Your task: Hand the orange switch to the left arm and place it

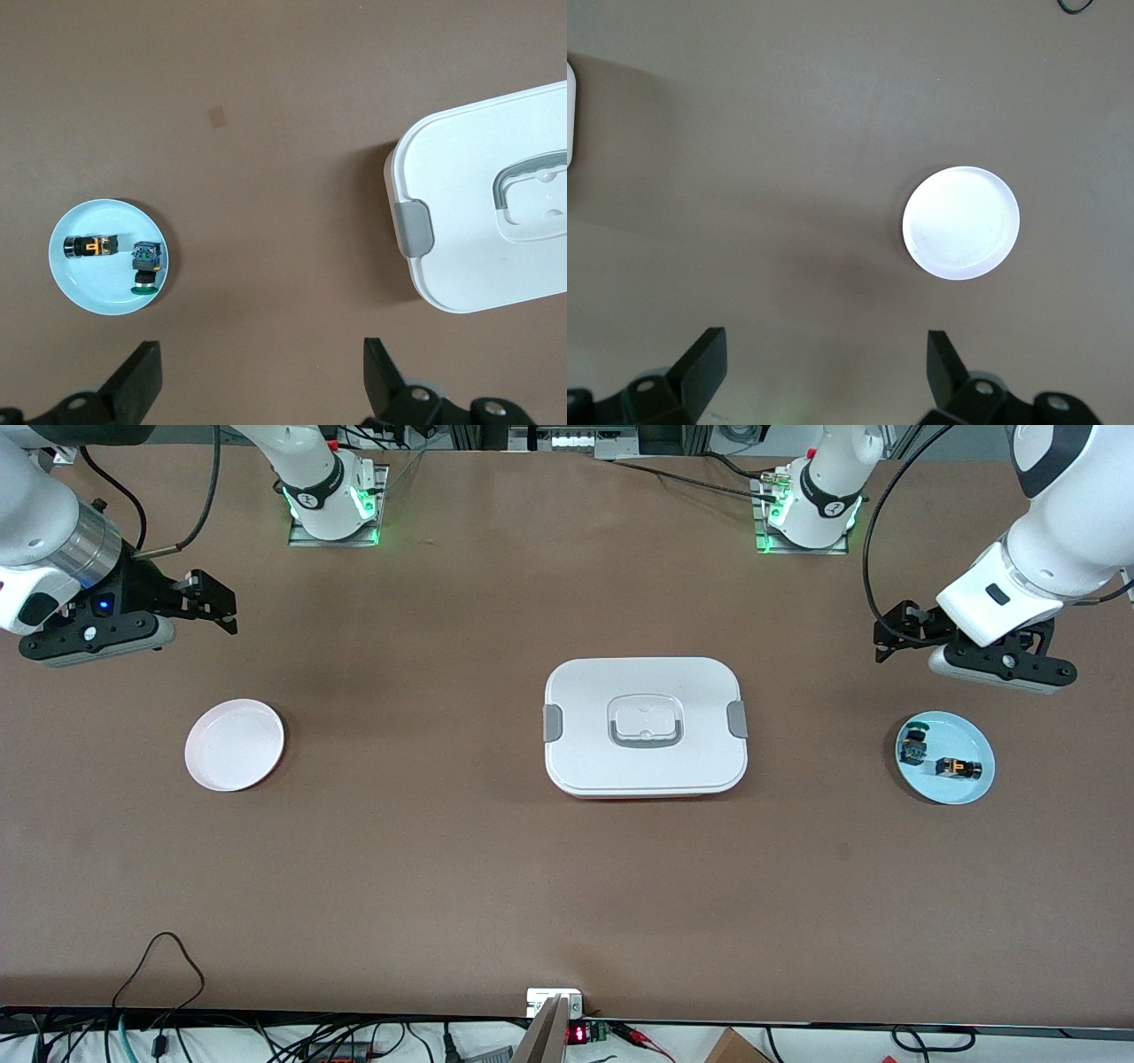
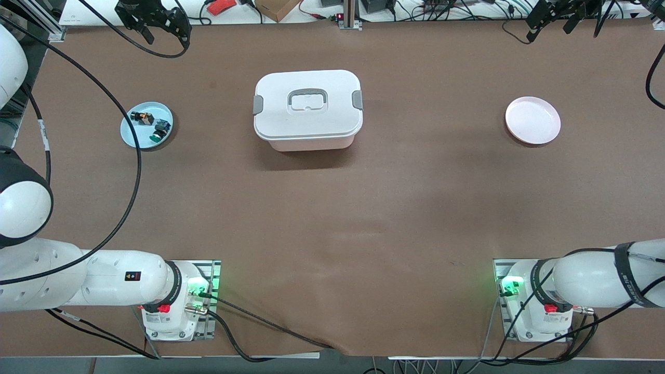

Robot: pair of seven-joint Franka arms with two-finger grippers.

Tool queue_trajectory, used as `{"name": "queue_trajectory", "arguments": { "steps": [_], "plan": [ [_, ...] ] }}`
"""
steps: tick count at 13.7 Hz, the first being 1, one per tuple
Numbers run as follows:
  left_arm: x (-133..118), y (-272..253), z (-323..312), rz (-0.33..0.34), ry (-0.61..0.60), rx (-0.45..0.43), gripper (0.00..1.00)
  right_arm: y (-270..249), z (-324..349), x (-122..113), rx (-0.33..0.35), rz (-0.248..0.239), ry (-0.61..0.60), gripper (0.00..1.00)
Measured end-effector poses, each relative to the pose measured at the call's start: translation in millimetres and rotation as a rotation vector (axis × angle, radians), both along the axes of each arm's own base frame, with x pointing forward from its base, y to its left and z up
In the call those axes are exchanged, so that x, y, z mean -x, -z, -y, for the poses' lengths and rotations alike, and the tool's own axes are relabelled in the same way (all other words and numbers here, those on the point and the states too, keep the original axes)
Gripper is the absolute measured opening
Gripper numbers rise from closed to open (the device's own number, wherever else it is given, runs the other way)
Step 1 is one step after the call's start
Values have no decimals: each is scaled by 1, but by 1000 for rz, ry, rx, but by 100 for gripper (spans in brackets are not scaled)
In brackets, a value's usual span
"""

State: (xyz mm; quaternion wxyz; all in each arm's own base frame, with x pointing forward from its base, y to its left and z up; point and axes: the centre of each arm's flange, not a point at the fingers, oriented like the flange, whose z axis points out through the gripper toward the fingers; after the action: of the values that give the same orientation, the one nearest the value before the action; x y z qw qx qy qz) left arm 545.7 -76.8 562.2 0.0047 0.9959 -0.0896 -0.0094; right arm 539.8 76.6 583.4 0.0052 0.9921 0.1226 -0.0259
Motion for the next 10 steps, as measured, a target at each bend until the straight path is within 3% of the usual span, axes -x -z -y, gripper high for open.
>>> {"name": "queue_trajectory", "arguments": {
  "steps": [10],
  "plan": [
    [-11, -9, -16, -12, -72, 0, 100, 0, 1, 0, 0, -1, 3, 100]
  ]
}}
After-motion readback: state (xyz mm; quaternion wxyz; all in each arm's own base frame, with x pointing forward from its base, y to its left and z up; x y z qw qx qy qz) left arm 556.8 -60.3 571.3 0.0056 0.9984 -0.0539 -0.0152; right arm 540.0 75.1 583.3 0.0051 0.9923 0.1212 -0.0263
